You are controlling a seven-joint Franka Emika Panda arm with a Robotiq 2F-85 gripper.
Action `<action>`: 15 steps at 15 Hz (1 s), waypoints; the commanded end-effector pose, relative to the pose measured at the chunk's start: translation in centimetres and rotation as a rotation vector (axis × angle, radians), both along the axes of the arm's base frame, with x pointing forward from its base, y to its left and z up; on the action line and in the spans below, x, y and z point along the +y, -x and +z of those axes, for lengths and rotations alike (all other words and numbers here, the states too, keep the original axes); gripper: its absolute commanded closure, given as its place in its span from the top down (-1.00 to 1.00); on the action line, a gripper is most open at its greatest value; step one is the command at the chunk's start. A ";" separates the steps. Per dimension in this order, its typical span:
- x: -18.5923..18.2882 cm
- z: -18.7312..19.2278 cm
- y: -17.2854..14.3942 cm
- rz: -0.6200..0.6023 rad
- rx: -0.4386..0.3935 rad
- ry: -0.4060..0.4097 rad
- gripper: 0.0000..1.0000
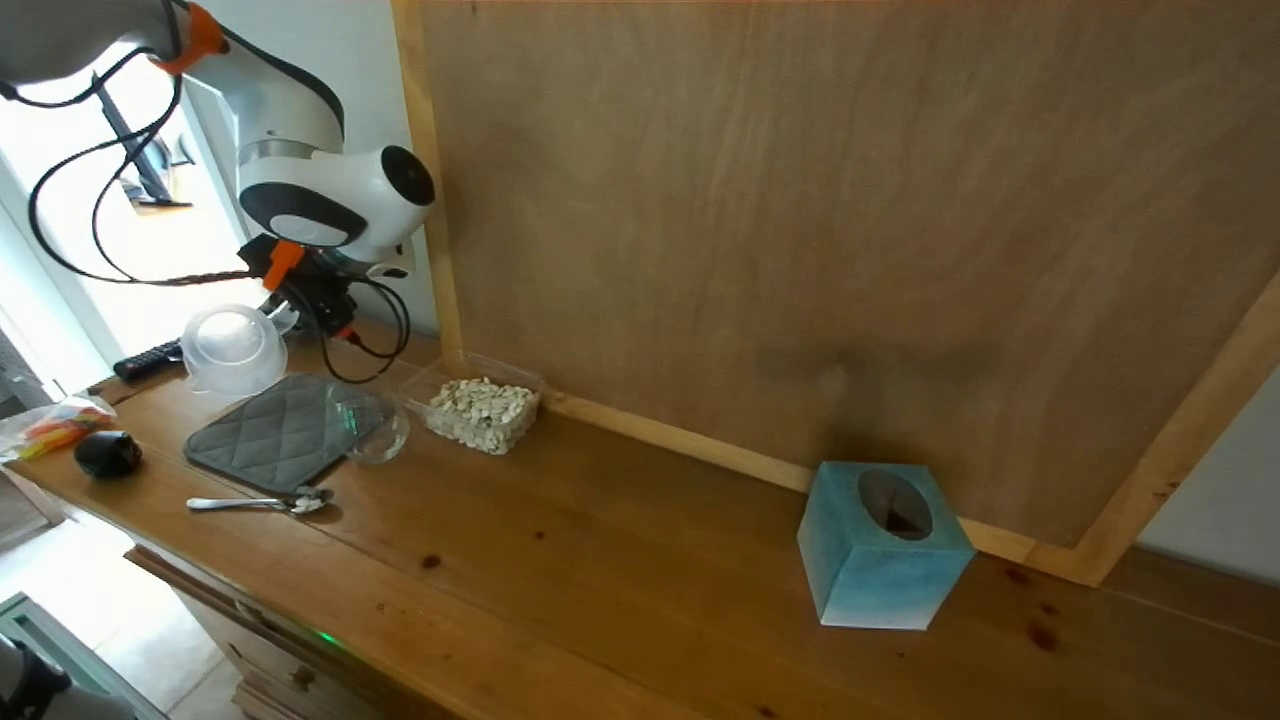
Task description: Turn the clear jug over rand put it on the grey potholder
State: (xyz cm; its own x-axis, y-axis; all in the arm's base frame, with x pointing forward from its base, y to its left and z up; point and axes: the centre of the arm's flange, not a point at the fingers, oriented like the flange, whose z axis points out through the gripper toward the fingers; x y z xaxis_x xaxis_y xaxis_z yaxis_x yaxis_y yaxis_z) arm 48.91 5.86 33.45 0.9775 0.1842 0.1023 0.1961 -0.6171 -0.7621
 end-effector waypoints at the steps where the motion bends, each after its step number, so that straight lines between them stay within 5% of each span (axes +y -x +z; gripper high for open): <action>1: 0.1 0.3 0.7 -0.007 -0.085 -0.091 -0.93; 12: 0.3 0.1 0.6 -0.010 -0.194 -0.178 -0.93; 13: 0.3 0.0 0.6 -0.009 -0.192 -0.174 -0.76; 14: 0.2 0.0 0.6 -0.014 -0.189 -0.161 -0.24; 15: 0.2 0.0 0.6 -0.014 -0.188 -0.158 -0.25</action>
State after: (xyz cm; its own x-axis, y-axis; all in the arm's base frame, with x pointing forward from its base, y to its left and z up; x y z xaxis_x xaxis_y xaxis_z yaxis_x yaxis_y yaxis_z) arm 48.99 6.34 33.37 0.9433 0.1565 0.2926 0.3312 -0.5005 -0.7999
